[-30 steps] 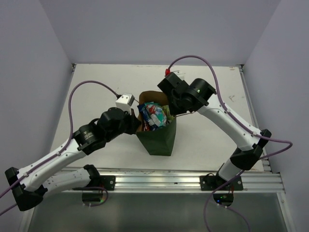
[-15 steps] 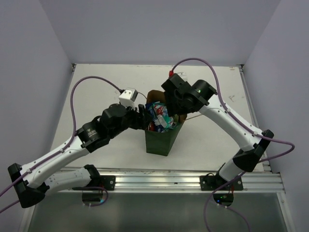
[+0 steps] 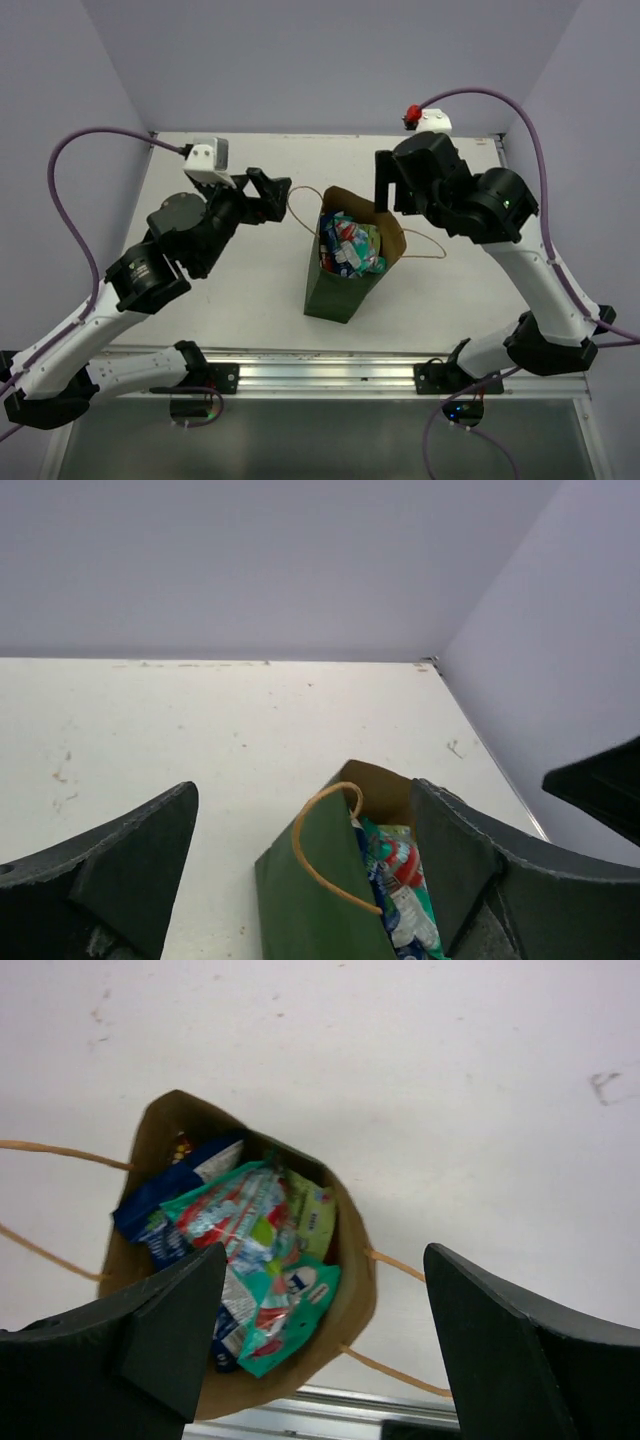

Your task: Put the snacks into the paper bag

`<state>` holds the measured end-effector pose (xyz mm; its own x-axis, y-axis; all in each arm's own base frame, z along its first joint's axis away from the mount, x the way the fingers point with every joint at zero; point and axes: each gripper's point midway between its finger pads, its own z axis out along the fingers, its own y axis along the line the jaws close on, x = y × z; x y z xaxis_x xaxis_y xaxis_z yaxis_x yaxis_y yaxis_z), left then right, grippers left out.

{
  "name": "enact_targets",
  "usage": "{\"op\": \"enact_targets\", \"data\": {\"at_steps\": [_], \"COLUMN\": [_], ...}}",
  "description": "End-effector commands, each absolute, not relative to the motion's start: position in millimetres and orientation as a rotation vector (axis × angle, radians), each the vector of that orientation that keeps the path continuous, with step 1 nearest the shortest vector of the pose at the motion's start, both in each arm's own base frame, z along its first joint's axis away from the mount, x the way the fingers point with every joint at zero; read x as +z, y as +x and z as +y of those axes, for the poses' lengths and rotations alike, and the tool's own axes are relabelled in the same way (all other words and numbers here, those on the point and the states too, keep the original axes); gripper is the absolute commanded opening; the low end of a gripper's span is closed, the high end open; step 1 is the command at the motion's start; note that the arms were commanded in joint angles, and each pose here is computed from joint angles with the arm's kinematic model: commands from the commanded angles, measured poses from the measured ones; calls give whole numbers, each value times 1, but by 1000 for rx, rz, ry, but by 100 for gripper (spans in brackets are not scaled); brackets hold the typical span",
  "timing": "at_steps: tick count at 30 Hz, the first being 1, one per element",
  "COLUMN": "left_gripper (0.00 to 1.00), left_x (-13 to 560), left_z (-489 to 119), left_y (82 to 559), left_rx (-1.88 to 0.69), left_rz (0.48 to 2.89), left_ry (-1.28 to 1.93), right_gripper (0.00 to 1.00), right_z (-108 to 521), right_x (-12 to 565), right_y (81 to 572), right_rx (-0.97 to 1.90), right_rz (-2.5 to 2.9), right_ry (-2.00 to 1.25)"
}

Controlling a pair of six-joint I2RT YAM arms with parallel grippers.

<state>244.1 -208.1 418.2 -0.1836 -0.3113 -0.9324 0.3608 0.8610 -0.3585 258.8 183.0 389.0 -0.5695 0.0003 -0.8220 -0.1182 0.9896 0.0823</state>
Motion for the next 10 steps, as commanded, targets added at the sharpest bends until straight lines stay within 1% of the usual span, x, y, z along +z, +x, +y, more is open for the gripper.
{"op": "enact_targets", "data": {"at_steps": [1,2,8,10], "left_gripper": [91,94,95,95], "left_x": [431,438,445,444], "left_z": [-164,-158,-147,-141], "left_y": [256,259,269,274], "left_rx": [-341,-293,-296,-294], "left_rz": [1617,1602,1585,1590], "left_ry": [-29,-19,-33,-39], "right_gripper": [85,86,86,88], "right_z": [111,90,65,62], "right_x": [376,378,388,390], "right_y": [241,238,230,229], "right_rx": [-186,-269,-335,-338], "right_rz": [2173,2137,2068,2065], "right_ry": [-2,56,114,120]}}
